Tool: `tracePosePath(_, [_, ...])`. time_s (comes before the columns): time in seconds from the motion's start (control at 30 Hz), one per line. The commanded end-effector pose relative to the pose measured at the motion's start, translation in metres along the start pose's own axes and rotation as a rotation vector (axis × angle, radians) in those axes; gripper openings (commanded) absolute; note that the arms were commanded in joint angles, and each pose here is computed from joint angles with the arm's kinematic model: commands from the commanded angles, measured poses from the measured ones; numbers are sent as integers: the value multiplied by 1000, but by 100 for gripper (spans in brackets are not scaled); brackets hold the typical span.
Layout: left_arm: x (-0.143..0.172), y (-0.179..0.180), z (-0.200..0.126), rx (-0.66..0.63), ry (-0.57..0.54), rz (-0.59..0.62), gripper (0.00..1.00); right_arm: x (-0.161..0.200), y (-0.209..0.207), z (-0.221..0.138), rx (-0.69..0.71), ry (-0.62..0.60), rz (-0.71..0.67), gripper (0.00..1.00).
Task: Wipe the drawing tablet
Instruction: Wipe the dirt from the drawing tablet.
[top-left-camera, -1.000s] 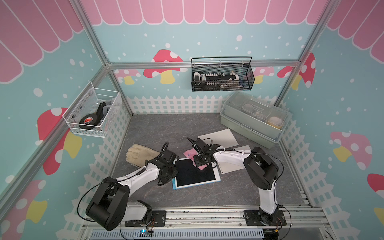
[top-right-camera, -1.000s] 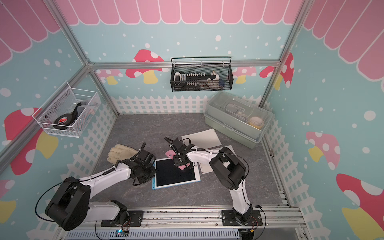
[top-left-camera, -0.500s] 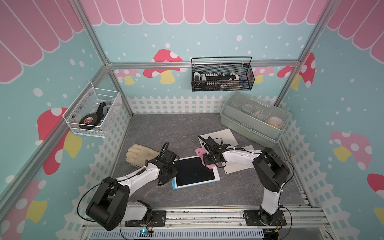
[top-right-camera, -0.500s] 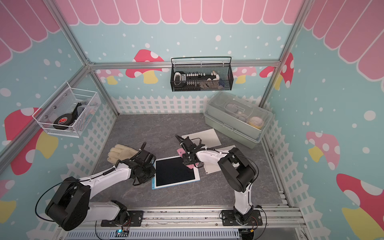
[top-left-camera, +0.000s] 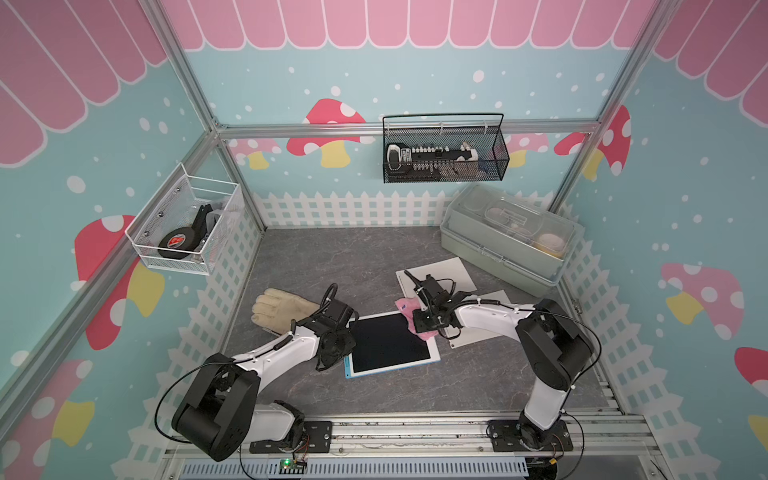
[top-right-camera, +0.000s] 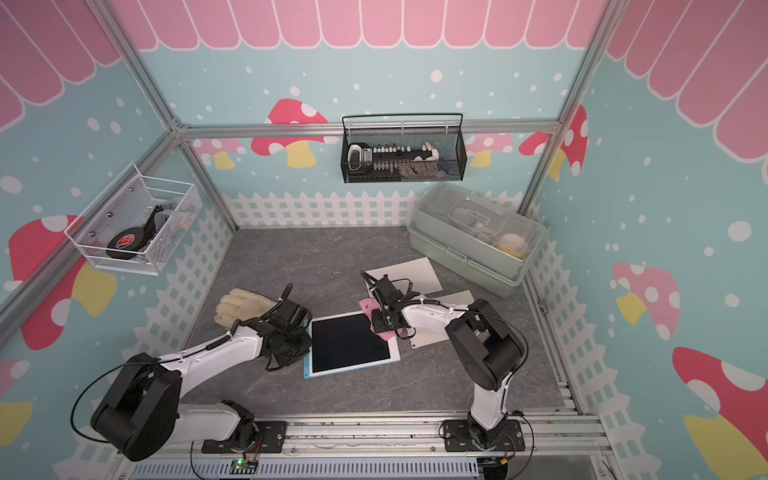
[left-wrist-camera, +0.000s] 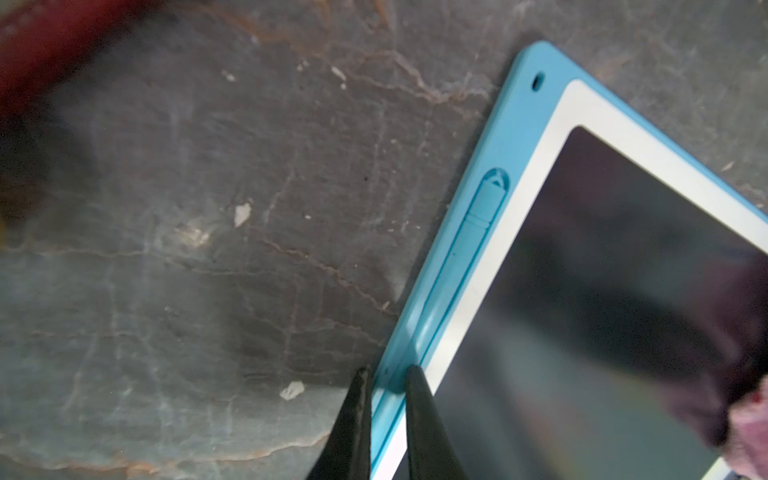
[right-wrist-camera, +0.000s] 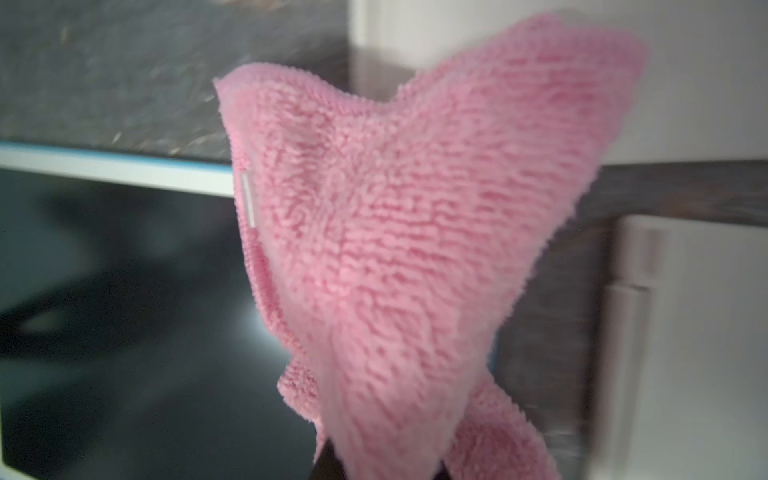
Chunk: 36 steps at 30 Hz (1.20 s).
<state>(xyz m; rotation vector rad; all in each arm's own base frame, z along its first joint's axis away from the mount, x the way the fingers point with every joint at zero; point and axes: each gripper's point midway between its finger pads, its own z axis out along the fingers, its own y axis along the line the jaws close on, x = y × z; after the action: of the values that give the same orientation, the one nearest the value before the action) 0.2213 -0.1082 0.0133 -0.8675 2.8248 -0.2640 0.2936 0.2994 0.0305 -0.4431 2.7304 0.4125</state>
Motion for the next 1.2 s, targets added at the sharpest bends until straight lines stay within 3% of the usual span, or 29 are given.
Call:
tracePosePath(0.0, [35, 80, 21, -304, 111, -2, 15, 37, 41, 15, -44, 103, -39, 0])
tracePosePath(0.1, [35, 80, 21, -304, 110, 0, 15, 48, 17, 18, 2, 114, 5, 0])
tracePosePath(0.3, [35, 79, 21, -303, 112, 6, 15, 74, -84, -8, 148, 107, 156, 0])
tracePosePath(0.4, [35, 79, 21, -303, 112, 7, 15, 73, -64, -17, 105, 91, 102, 0])
tracePosePath(0.57, [34, 78, 21, -302, 112, 10, 15, 68, 42, 0, -41, 88, -48, 0])
tracePosePath(0.63, [34, 78, 20, -300, 113, 12, 15, 68, 61, 7, -59, 99, -54, 0])
tracePosePath(0.7, [34, 79, 20, -300, 111, 11, 14, 70, 49, 10, -29, 104, -14, 0])
tracePosePath(0.87, [34, 79, 21, -303, 111, 15, 15, 98, -42, -12, 89, 124, 118, 0])
tracePosePath(0.97, [34, 77, 21, -301, 112, 19, 15, 112, -63, -31, 120, 115, 105, 0])
tracePosePath(1.03, [33, 76, 20, -299, 111, 24, 14, 115, -50, -32, 80, 117, 81, 0])
tracePosePath(1.17, [32, 74, 21, -297, 115, 30, 14, 95, 35, -17, -46, 94, -36, 0])
